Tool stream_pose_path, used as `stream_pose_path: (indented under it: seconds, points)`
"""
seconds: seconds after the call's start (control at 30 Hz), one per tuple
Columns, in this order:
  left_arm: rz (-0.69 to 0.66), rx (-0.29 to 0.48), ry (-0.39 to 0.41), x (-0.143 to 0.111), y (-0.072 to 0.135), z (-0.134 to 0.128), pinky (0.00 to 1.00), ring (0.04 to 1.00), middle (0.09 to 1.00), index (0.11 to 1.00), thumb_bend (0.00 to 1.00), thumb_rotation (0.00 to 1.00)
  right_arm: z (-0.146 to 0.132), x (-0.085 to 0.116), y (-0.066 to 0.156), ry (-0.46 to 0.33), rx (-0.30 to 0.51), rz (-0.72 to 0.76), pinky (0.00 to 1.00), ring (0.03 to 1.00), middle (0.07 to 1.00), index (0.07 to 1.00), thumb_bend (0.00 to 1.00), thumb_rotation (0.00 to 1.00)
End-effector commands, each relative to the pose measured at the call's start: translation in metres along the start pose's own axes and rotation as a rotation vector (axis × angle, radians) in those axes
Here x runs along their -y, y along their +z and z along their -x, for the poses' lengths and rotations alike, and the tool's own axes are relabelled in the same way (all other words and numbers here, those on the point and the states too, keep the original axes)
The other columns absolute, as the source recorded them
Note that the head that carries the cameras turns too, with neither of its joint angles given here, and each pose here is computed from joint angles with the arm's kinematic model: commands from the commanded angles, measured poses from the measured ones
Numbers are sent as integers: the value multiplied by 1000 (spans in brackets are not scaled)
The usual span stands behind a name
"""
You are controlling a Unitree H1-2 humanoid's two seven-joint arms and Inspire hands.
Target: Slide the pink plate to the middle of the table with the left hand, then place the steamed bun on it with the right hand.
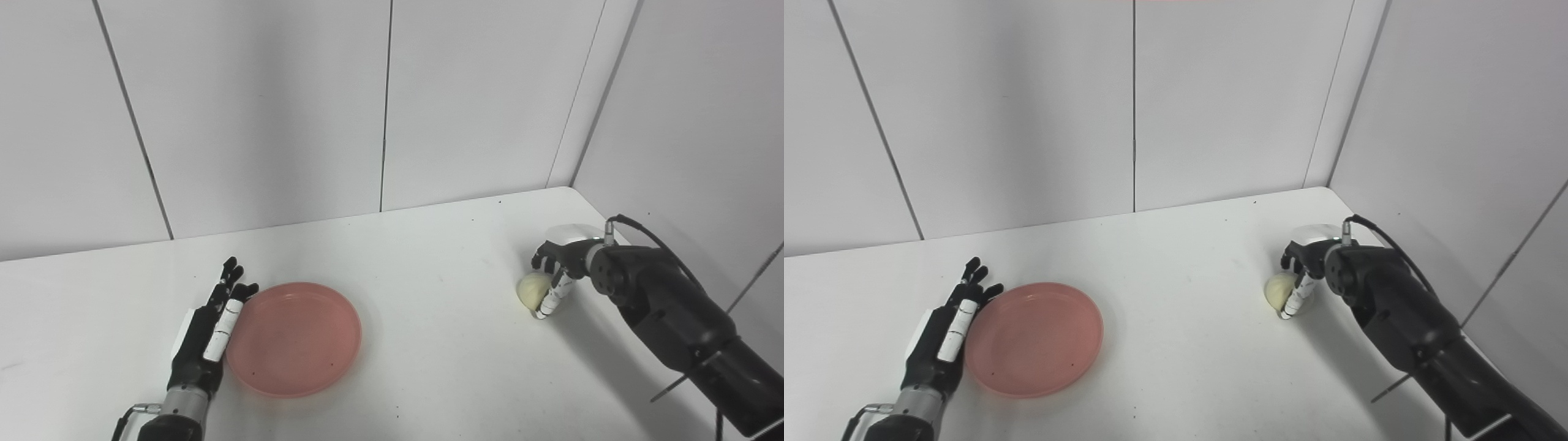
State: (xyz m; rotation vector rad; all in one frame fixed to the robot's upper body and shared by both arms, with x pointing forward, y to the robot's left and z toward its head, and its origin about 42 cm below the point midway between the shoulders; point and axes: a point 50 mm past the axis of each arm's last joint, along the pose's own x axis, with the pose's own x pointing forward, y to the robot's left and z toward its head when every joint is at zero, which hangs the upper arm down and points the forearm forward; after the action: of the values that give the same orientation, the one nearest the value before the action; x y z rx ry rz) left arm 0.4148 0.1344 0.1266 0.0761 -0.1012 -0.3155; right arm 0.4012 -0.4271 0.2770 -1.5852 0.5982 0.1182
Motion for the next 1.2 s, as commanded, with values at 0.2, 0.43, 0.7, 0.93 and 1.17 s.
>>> stream_pose_path:
  seconds: [0.2,0.43,0.7,0.93,1.17]
  points:
    - [3,-29,-26,7,-7,2,875,877,993,1000,801,871,-2,-14,-2,-189,-65,-32,385,436,527,701,725,67]
    - [8,-32,-28,8,-5,2,858,873,995,1000,799,867,-4,-36,-2,-208,-45,-125,273,354,479,534,546,2]
    - [1,-33,-31,8,-5,2,831,860,995,1000,777,868,-7,-43,-2,-171,-28,-154,360,422,484,481,532,0]
    - [3,-34,-33,8,-5,2,834,858,995,1000,773,865,-4,-39,-3,-162,-13,-144,399,464,514,467,529,0]
    - [4,-35,-36,8,-4,2,843,861,997,1000,772,870,4,-22,2,-185,24,-128,255,304,420,514,527,0]
